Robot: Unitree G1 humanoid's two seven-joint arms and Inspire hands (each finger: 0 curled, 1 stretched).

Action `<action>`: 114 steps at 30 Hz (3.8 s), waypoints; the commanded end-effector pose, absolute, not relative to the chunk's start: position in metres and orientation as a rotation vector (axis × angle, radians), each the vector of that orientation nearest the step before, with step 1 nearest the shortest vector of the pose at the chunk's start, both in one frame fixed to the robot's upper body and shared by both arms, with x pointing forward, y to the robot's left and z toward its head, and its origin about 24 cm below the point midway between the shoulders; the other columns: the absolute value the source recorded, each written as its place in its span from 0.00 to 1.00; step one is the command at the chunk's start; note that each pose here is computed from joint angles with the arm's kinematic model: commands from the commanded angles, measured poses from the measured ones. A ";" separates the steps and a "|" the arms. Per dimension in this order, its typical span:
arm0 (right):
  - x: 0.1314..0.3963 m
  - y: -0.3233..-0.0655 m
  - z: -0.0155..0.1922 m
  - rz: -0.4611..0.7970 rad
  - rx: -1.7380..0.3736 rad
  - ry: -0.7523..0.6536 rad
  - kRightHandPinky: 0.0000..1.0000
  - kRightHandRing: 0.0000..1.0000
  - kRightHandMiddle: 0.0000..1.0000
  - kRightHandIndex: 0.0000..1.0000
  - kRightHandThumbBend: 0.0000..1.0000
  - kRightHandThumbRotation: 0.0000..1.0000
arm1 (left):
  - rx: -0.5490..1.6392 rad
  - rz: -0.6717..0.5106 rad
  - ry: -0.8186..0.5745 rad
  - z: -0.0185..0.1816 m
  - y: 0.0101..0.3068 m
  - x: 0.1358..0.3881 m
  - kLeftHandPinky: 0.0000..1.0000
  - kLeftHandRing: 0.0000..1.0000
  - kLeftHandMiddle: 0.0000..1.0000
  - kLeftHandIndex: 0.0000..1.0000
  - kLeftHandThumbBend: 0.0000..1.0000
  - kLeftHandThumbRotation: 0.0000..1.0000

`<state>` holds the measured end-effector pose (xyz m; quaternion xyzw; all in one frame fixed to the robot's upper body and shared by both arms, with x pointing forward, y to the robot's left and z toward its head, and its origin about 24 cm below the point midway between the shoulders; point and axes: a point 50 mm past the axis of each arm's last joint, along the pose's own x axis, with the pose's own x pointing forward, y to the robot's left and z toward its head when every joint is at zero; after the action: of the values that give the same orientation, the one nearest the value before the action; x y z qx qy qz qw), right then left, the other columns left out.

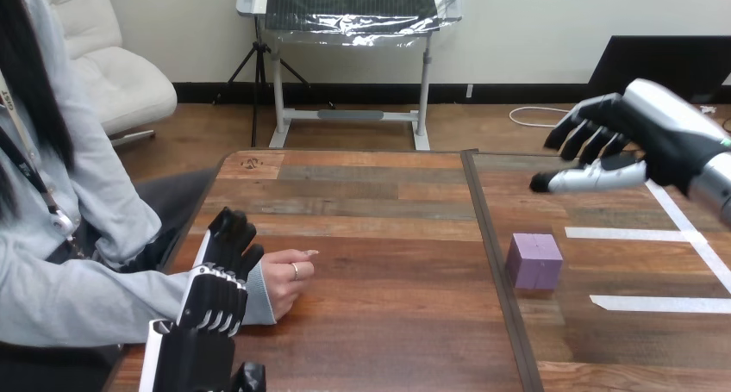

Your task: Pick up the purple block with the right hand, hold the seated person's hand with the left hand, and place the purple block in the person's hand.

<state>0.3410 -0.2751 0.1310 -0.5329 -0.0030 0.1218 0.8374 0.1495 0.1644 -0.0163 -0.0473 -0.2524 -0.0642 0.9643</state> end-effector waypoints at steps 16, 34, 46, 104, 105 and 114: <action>0.357 -0.270 0.168 0.202 -1.131 -0.122 0.57 0.61 0.64 0.66 0.99 0.53 | -0.090 -0.150 -0.573 -0.006 0.163 0.168 0.91 0.95 0.96 0.94 0.99 0.72; 0.370 -0.266 0.136 0.272 -1.128 -0.002 0.64 0.69 0.72 0.76 1.00 0.61 | -0.099 -0.160 -0.572 -0.006 0.163 0.168 0.93 0.96 0.96 0.94 0.96 0.69; 0.374 -0.259 0.108 0.313 -1.115 0.134 0.61 0.70 0.74 0.83 1.00 0.56 | -0.095 -0.161 -0.568 -0.007 0.163 0.167 0.94 0.96 0.96 0.94 1.00 0.71; 0.341 -0.257 0.016 0.370 -1.070 0.553 0.69 0.79 0.82 0.88 1.00 0.70 | -0.099 -0.141 -0.566 -0.006 0.162 0.153 0.96 0.99 0.98 0.96 1.00 0.70; 0.341 -0.257 0.016 0.371 -1.072 0.553 0.69 0.79 0.82 0.88 1.00 0.70 | -0.098 -0.142 -0.567 -0.006 0.162 0.153 0.97 0.99 0.98 0.96 1.00 0.70; 0.341 -0.260 0.016 0.362 -1.068 0.555 0.66 0.77 0.81 0.88 0.99 0.71 | -0.102 -0.144 -0.562 -0.006 0.163 0.153 0.98 1.00 1.00 0.97 1.00 0.70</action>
<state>0.3458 -0.2628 0.0259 -0.5044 0.2433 0.1553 0.8138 0.1416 0.1653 -0.0192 -0.0535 -0.2383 -0.0579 0.9680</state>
